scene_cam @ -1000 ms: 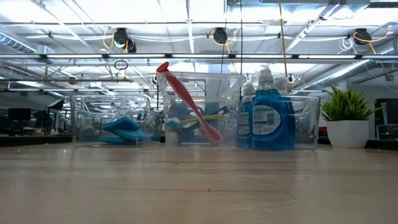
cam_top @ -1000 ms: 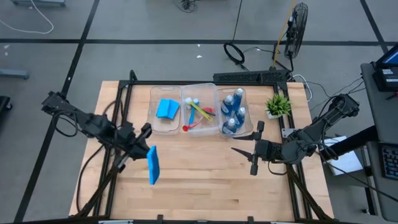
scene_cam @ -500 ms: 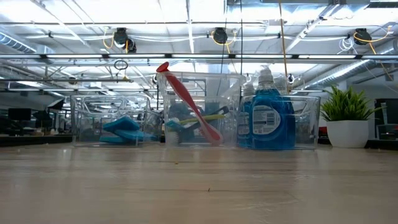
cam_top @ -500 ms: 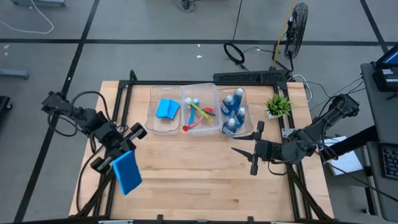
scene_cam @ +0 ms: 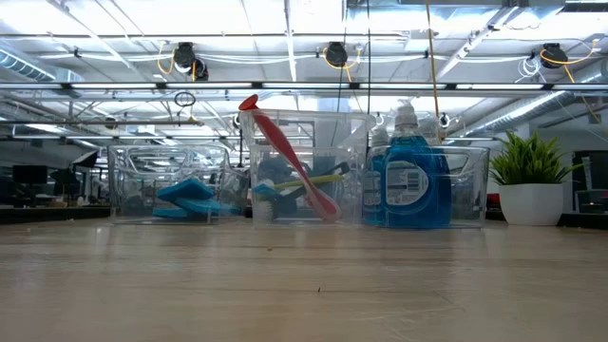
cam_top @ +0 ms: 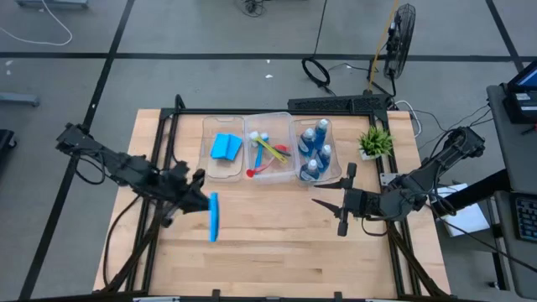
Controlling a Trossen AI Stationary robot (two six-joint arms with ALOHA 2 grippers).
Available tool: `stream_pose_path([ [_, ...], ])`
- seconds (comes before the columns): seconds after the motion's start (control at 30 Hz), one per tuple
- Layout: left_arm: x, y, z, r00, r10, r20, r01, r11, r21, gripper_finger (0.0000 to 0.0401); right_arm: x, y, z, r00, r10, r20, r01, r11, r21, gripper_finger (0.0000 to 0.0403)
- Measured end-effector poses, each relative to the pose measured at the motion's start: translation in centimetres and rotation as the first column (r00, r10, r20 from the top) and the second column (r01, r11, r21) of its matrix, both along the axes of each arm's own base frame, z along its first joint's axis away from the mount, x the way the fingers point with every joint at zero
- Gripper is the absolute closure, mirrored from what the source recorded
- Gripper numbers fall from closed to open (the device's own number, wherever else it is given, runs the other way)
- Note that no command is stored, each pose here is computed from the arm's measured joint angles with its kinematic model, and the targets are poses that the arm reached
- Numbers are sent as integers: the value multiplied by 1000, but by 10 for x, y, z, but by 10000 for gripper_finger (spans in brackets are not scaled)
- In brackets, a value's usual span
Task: Pick & Place Kitchen Sink Supplies
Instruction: Put the blue dishwashing sponge into the left transparent bin
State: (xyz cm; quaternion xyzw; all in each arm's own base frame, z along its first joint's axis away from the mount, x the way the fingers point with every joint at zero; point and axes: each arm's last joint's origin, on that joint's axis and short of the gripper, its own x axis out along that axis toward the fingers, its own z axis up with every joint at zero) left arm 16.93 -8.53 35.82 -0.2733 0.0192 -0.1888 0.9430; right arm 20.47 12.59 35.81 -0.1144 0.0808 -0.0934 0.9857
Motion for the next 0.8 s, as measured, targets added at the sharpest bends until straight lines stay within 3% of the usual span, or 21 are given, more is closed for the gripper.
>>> stream_pose_path([
  [0.13,1,3,-18,964,99,-248,-132,984,-121,401,0,0,0,1000,0,0,0,1000,0,250],
  [0.3,-3,8,-39,854,181,-488,-309,930,-197,401,0,0,0,1000,0,0,0,1000,0,250],
  [0.43,-9,15,-55,716,232,-658,-470,858,-208,401,0,0,0,1000,0,0,0,1000,0,250],
  [0.53,-15,23,-68,587,253,-769,-563,811,-162,401,0,0,0,1000,0,0,0,1000,0,250],
  [0.7,-26,37,-83,376,253,-891,-657,752,-63,401,0,0,0,1000,0,0,0,1000,0,250],
  [0.8,-29,45,-87,295,258,-920,-688,725,-18,401,0,0,0,1000,0,0,0,1000,0,250],
])
